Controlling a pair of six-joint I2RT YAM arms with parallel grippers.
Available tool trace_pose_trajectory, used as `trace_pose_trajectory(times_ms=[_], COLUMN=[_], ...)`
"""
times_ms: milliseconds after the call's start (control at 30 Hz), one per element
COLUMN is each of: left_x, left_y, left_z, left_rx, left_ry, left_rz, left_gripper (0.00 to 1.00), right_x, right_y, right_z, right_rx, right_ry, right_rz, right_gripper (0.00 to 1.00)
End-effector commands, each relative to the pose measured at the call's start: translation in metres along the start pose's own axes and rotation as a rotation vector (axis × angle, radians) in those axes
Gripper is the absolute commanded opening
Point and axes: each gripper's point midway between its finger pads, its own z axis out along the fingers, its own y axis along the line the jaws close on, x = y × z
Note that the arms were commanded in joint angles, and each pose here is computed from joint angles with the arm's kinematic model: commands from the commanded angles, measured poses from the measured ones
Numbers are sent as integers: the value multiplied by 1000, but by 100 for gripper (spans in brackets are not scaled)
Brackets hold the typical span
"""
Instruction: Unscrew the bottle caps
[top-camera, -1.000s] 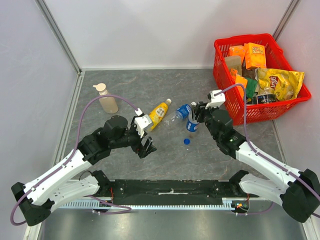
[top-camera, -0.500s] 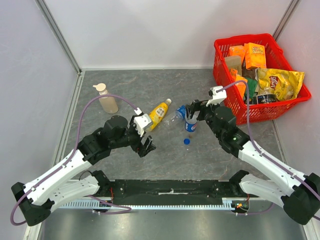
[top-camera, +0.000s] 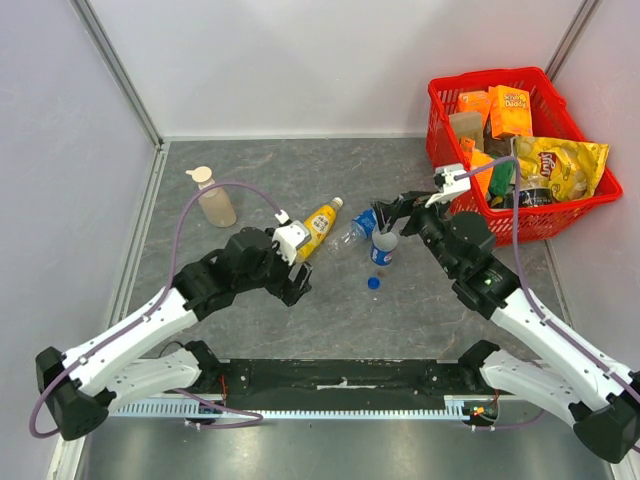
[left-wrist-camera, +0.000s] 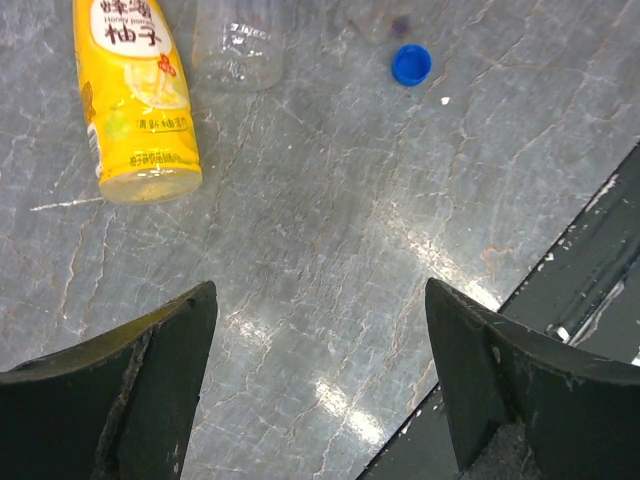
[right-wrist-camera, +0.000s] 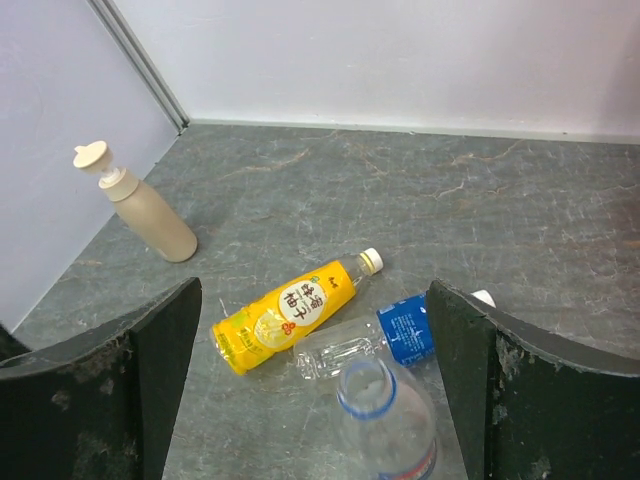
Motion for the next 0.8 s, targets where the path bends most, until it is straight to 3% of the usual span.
trace_pose_trajectory(times_ms=[0, 500, 667, 767], left_x=[-16, -37, -25, -13], left_y=[11, 63, 86, 98], left_z=[14, 84, 116, 136], left_rx=[-74, -349, -407, -378], left_ry=[-18, 140, 248, 296], left_rz=[-62, 18, 123, 103], left_gripper=[89, 92, 93, 92], right_x=[-33, -45, -44, -46], right_y=[4, -18, -27, -31], right_z=[-13, -46, -51, -53], right_rx=[-7, 78, 116, 134], right_ry=[-74, -120, -118, -124], right_rz=[13, -1, -15, -32], right_gripper=[98, 98, 98, 98])
